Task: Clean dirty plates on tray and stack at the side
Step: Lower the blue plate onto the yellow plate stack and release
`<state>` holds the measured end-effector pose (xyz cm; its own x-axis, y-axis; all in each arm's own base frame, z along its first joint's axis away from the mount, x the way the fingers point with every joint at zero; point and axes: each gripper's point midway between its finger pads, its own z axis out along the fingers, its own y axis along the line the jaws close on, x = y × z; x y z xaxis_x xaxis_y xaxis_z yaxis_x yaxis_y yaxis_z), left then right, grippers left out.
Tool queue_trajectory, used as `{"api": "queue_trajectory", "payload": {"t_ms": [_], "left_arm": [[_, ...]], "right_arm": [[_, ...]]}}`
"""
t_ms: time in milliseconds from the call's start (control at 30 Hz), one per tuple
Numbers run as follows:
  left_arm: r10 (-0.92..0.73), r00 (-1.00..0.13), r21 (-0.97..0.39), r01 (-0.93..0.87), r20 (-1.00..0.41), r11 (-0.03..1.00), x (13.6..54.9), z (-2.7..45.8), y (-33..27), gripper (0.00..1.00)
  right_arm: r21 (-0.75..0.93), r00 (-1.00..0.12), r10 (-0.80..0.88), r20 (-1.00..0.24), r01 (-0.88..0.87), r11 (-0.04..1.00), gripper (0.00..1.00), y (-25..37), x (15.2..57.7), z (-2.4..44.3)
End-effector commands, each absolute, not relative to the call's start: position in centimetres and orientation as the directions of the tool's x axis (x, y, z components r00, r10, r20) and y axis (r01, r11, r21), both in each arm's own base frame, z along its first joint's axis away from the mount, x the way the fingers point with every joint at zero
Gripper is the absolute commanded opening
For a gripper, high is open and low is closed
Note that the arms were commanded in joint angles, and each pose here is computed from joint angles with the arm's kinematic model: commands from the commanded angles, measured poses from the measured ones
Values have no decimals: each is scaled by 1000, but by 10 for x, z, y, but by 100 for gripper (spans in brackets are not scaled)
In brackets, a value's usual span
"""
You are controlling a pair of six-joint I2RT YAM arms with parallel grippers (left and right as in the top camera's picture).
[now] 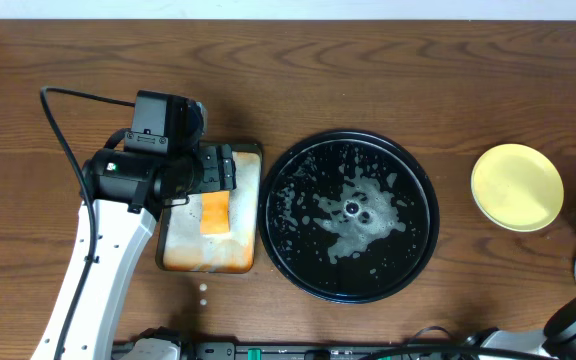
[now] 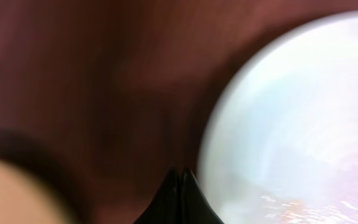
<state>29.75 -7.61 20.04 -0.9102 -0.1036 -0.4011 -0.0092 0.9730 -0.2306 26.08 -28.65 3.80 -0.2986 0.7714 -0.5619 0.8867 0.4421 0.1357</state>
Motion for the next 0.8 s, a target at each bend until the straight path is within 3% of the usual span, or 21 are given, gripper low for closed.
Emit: {"api": "queue_trajectory", "payload": {"t_ms": [0,100,200,267,367,767], "left_arm": [[-91,-911,-230,5,-402,973,297,201,-77,84],[-90,-911,-229,5,-402,973,297,201,-77,84],[-90,-911,-229,5,-402,973,297,201,-77,84],[-90,-911,-229,5,-402,973,297,201,-77,84],[-90,-911,-229,5,-402,973,297,201,-77,84],[-90,-911,-229,5,-402,973,297,201,-77,84]], "right_arm": [[182,-302,719,-626,840,511,1,-272,288,73],[180,-330,685,-650,809,560,1,-254,302,88],[137,-291,699,-653,863,487,1,-257,289,90],[98,-289,706,-647,886,452,23,-262,277,86],[50,-301,729,-615,907,418,33,-264,261,76],[-133,-336,808,-484,941,312,39,-273,209,27]]}}
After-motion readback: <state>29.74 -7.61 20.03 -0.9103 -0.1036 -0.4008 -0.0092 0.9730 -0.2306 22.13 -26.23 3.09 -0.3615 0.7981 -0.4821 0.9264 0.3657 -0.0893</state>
